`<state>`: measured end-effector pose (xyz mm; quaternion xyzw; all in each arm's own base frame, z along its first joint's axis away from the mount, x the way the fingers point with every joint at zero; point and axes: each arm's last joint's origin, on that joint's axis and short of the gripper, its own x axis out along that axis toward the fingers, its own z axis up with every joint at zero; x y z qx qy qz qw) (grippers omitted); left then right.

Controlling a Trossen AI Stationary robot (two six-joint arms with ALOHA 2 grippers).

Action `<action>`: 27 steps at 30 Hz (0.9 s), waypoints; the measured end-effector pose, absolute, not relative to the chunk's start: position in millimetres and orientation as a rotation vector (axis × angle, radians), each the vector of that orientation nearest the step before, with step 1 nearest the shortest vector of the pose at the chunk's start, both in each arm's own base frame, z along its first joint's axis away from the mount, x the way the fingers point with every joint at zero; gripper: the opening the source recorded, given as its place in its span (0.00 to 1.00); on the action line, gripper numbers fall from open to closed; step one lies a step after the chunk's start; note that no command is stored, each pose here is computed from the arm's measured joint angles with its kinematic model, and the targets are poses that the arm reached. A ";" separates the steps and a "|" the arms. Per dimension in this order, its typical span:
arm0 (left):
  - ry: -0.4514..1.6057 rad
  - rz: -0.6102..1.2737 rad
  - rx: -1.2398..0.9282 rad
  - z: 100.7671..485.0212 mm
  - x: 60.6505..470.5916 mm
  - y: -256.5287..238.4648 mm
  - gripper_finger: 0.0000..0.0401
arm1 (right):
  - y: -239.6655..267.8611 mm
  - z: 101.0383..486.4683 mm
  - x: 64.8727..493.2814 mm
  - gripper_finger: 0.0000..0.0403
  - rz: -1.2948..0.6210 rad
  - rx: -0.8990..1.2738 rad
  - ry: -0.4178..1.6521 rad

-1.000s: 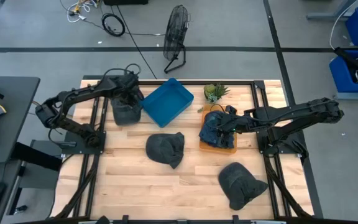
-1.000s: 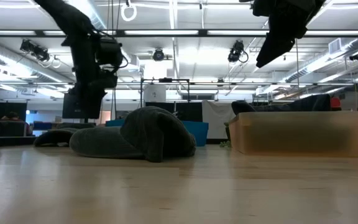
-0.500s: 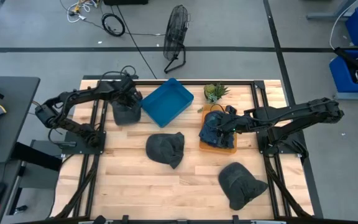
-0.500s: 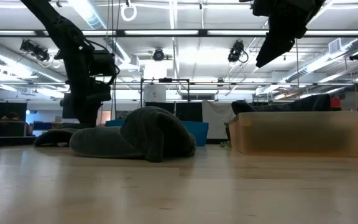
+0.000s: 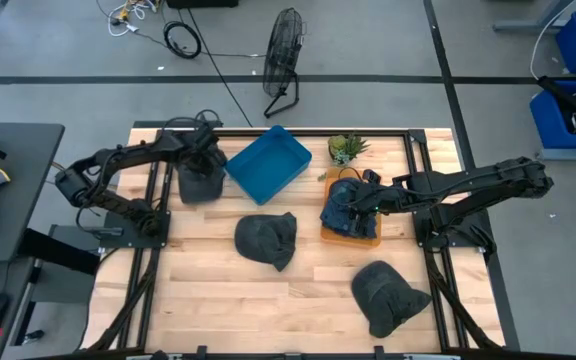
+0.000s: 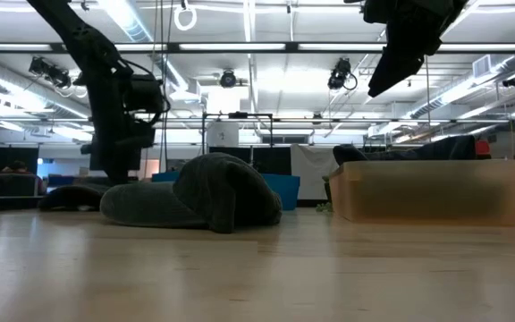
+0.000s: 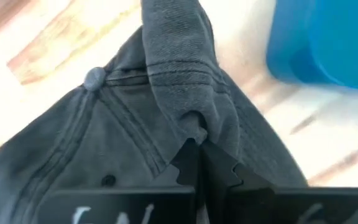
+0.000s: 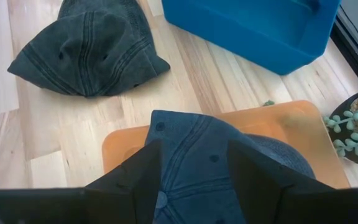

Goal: Pick & Place hat
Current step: Put the top left black cap into the blue bin

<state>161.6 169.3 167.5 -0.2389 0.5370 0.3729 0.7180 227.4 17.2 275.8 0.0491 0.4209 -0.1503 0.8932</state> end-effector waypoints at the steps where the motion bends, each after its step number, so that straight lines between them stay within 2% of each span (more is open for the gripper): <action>1: 1.201 0.817 -0.526 171.3 162.4 168.1 0.01 | 17.2 275.8 227.4 0.47 -0.314 0.105 0.873; 5: 1.221 0.867 -0.477 197.2 164.4 162.6 0.01 | 17.2 275.8 227.4 0.47 -0.319 0.117 0.871; 11: 1.193 0.949 -0.261 256.8 169.7 150.8 0.01 | 17.2 275.9 227.3 0.47 -0.319 0.117 0.870; 18: 0.957 0.744 0.060 311.6 199.0 141.2 0.01 | 17.2 276.0 227.4 0.47 -0.319 0.117 0.869; 22: 0.836 0.535 0.232 314.6 221.7 140.3 0.01 | 17.2 276.0 227.4 0.47 -0.319 0.118 0.869; 27: 0.751 0.428 0.208 302.3 249.0 144.7 0.01 | 17.2 276.2 227.8 0.47 -0.319 0.119 0.865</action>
